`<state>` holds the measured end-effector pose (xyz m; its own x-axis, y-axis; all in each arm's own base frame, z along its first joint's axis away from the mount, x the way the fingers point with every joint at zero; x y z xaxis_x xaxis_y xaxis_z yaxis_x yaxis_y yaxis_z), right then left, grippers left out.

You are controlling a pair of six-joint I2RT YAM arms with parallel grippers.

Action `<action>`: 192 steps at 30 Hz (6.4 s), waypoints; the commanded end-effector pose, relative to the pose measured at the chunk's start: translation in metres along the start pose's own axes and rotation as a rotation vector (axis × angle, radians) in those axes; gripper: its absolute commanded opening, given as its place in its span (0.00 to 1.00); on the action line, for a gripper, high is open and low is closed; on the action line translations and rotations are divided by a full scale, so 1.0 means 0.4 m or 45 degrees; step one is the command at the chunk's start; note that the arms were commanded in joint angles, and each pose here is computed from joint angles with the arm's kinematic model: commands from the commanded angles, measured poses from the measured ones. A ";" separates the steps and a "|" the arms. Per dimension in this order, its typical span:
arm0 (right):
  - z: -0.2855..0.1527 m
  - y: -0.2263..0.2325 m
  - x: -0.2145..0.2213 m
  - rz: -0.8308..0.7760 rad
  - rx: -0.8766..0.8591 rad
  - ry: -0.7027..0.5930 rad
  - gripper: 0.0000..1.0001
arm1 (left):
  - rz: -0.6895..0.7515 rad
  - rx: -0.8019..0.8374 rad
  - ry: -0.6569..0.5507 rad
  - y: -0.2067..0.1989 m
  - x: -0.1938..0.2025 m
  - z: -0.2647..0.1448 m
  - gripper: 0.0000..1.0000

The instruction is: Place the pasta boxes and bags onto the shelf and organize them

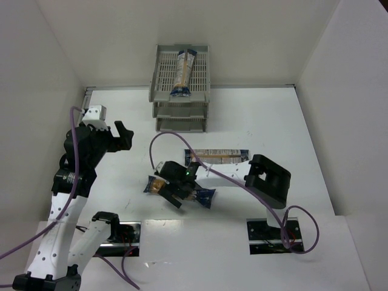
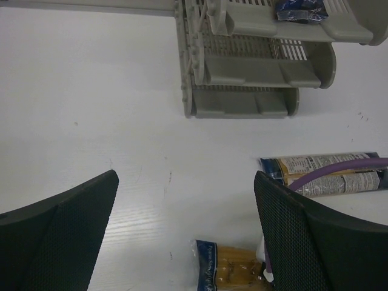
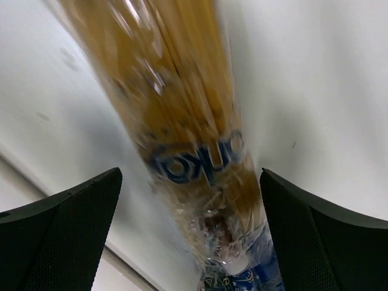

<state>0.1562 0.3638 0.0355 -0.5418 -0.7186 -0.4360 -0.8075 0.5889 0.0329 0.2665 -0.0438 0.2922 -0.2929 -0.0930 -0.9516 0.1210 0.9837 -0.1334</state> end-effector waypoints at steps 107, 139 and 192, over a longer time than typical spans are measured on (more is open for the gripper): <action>-0.299 -0.655 -0.654 1.330 0.453 -1.338 0.73 | -0.036 0.028 -0.033 0.004 0.031 0.041 1.00; -0.150 -0.380 -0.493 0.775 0.252 -1.031 0.12 | -0.056 0.055 -0.055 -0.005 0.041 0.030 1.00; 0.054 -0.503 0.057 0.437 0.240 0.153 0.93 | -0.050 0.072 -0.073 -0.001 0.049 0.020 1.00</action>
<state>0.3370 0.2431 0.0371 -0.7635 -0.4532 -0.4600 -0.4931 0.8692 -0.0379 0.2678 -0.0488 0.2590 -0.3038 -0.1501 -0.9409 0.1498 0.9677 -0.2027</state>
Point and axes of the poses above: each gripper's point midway between its finger pads, its own z axis out along the fingers, its own y axis along the line the jaws close on, x = y × z, the point moved 1 cm from there along -z, back along the fingers, and after that the axes turned 4 degrees about z, right-handed, at the moved point
